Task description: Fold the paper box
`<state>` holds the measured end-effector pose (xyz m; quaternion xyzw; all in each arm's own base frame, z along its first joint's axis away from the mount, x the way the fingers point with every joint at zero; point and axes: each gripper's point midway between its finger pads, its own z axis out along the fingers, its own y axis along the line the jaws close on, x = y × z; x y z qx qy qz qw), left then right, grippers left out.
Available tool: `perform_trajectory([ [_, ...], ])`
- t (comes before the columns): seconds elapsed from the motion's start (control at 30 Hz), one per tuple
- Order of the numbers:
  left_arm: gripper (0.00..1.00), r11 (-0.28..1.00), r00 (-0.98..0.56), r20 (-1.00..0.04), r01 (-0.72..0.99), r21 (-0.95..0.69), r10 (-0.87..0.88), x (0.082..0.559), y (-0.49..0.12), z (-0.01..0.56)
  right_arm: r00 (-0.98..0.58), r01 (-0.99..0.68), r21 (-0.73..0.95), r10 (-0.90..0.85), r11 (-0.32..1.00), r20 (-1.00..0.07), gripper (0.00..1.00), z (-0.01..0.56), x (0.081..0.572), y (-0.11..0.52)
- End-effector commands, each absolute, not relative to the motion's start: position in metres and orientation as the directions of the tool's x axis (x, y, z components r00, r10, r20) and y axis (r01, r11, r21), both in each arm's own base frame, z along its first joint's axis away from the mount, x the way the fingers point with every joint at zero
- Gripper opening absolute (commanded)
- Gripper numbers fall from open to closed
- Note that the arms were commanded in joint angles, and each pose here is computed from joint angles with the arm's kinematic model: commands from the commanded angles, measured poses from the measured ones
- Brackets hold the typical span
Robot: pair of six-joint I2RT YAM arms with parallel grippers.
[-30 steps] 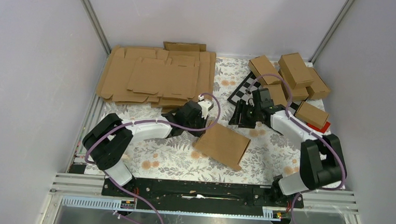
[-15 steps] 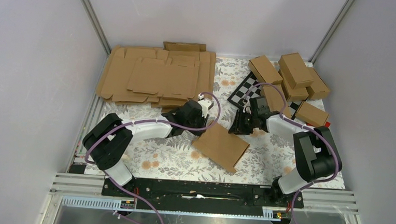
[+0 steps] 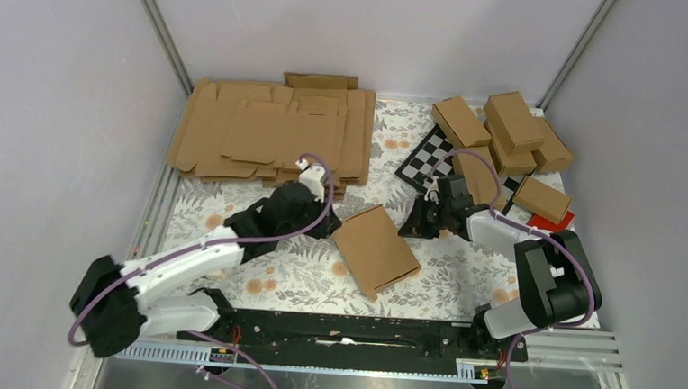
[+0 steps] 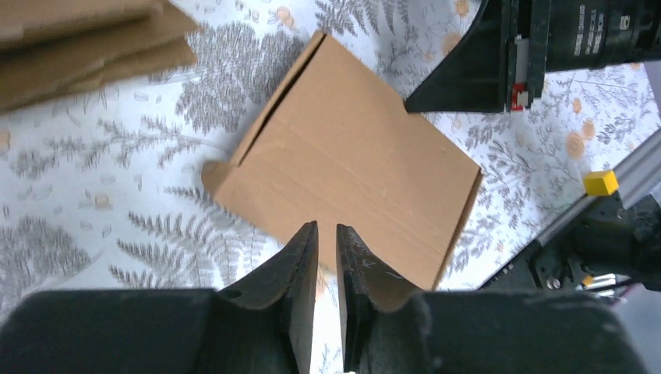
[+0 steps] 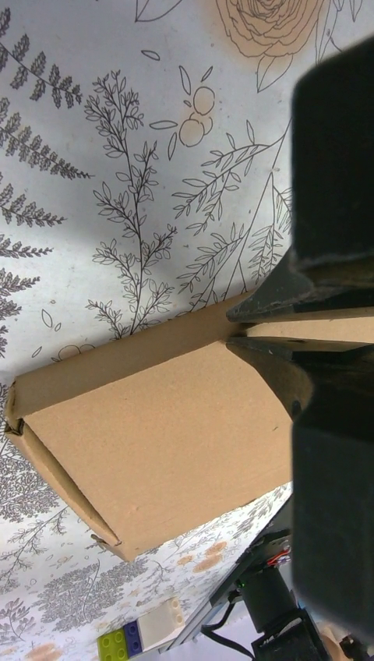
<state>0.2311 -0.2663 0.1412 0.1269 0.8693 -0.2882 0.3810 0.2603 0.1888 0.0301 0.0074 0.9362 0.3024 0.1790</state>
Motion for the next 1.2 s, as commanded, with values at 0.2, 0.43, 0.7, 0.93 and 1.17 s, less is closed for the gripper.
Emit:
perform_trajectory([
  [0.2,0.0,0.816,-0.825,-0.552,0.237,-0.527,-0.117,0.178,-0.232,0.112,-0.947,-0.018,0.46,0.133,0.888,-0.293,0.0,0.002,0.245,0.164],
  [0.43,0.0,0.826,-0.887,-0.447,0.163,-0.539,-0.117,0.162,-0.231,0.076,-0.943,0.041,0.374,0.159,0.926,-0.291,0.0,-0.006,0.245,0.148],
  [0.7,0.0,0.774,-0.901,-0.416,0.177,-0.608,-0.121,0.162,-0.257,0.055,-0.944,0.037,0.368,0.154,0.929,-0.293,0.0,-0.005,0.248,0.148],
  [0.93,0.0,0.65,-0.853,-0.502,0.303,-0.697,-0.141,0.192,-0.329,0.075,-0.941,0.025,0.401,0.157,0.916,-0.3,0.0,0.003,0.25,0.154],
  [1.17,0.0,0.557,-0.815,-0.576,0.452,-0.697,-0.059,0.215,-0.408,0.106,-0.948,-0.007,0.446,0.136,0.895,-0.288,0.0,0.012,0.248,0.164],
])
